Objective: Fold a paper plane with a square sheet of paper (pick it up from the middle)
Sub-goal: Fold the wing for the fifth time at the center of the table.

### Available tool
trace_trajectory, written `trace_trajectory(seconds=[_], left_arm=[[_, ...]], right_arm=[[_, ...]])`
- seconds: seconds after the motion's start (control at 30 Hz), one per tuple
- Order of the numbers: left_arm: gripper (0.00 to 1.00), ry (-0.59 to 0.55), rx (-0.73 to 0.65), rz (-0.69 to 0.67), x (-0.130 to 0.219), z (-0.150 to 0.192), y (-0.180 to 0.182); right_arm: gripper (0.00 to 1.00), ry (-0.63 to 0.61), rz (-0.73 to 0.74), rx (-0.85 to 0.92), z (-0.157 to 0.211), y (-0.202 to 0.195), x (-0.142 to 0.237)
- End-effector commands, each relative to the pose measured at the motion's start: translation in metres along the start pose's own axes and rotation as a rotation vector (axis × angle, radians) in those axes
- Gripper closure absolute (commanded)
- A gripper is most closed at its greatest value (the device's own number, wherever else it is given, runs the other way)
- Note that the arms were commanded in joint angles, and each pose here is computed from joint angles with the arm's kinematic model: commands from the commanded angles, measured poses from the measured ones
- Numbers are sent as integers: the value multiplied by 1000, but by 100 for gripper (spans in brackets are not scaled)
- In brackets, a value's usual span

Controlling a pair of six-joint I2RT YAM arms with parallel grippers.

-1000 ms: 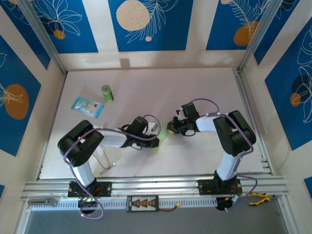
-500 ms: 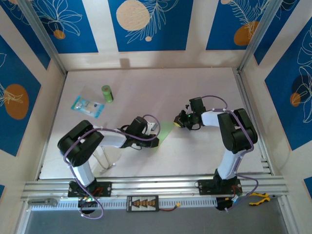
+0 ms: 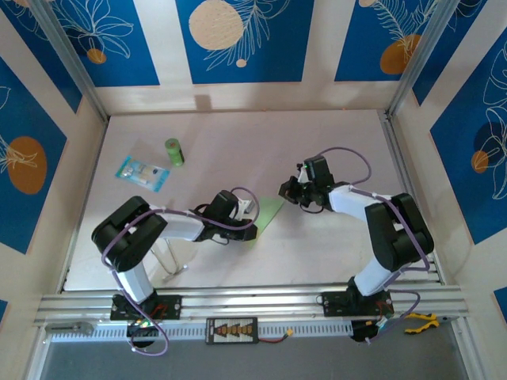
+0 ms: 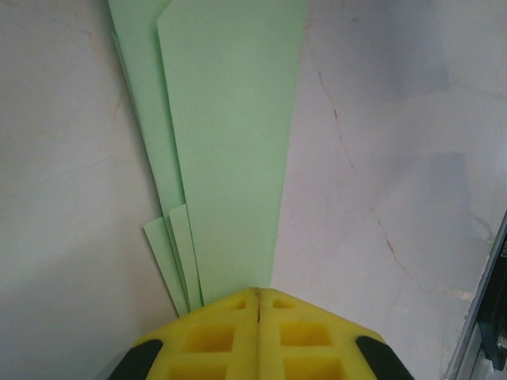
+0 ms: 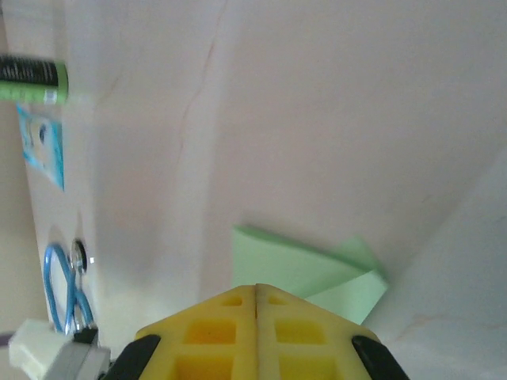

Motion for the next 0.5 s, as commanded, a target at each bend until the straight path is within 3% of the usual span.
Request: trace_trajectory(seconds=[0.0, 0.3, 0.47], left_arm=[[100, 129, 107, -158, 3, 34, 40], [100, 115, 93, -114, 9, 28, 25], [100, 61, 39, -49, 24, 15, -3]], right_arm=[[96, 75, -23, 16, 20, 0, -13], [99, 172, 129, -63, 43, -38, -35], [100, 196, 149, -64, 49, -43, -38]])
Point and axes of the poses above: each hand's point on the last joint's axis, 136 mm out from that joint toward the fingers, its own x axis back along the fingers, its own y axis along the line the jaws close on, z = x × y, the point moved 6 cm from there along x, back along the fingers, and after that the axes turned 15 degrees about x, right-handed, at the moved point
